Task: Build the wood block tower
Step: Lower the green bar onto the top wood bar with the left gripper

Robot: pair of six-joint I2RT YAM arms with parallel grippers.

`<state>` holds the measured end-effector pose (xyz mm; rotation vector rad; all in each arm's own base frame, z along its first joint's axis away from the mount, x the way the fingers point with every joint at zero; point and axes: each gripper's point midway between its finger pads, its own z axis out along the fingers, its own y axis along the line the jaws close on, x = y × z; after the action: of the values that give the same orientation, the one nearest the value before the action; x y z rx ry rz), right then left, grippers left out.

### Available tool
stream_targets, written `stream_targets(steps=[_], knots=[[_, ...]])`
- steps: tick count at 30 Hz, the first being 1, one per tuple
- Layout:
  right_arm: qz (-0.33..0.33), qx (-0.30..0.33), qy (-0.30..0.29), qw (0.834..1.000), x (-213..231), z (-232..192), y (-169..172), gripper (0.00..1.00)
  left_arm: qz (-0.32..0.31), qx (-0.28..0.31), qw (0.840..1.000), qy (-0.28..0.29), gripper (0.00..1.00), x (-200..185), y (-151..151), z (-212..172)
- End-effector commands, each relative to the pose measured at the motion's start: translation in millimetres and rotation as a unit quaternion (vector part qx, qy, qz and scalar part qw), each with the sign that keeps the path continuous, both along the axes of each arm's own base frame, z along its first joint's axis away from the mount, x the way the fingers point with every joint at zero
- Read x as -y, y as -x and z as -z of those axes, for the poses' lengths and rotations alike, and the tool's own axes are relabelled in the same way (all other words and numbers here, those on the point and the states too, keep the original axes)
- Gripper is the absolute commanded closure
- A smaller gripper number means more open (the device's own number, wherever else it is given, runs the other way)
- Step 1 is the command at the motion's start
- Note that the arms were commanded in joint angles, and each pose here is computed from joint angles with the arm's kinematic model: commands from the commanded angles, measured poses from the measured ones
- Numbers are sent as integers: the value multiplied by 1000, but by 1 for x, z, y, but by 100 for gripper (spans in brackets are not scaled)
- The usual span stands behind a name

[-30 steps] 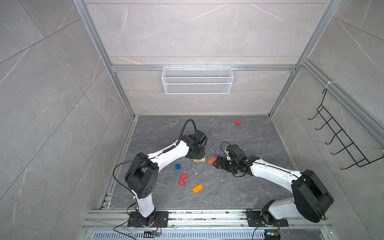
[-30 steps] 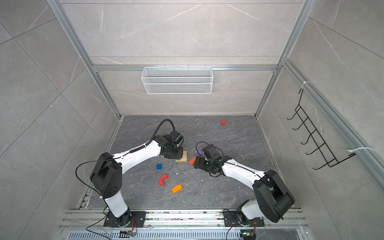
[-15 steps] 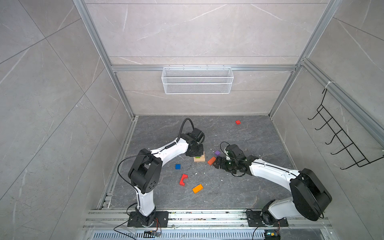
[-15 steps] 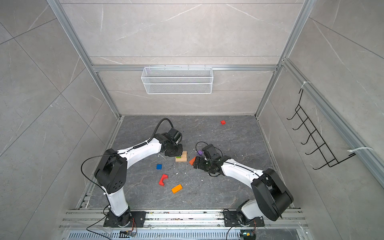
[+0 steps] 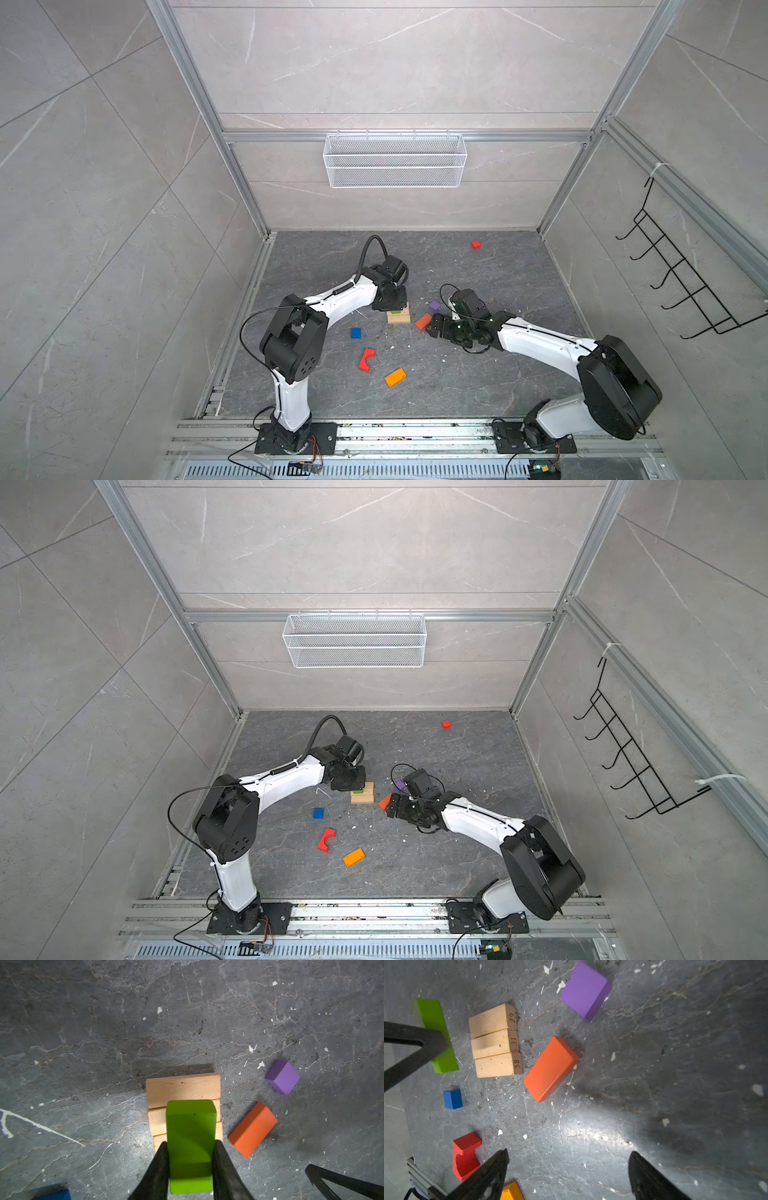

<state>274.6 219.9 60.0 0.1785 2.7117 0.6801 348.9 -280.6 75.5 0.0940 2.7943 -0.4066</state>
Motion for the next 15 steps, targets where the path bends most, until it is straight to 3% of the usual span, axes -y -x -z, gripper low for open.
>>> stream_targets(steps=[1, 15], knots=[[2, -3, -6, 1000, -5, 1, -1, 11, -3, -1, 1000, 15, 100, 4, -5, 2], [-1, -10, -2, 1000, -5, 6, 2, 11, -18, -12, 1000, 1, 100, -5, -2, 17]])
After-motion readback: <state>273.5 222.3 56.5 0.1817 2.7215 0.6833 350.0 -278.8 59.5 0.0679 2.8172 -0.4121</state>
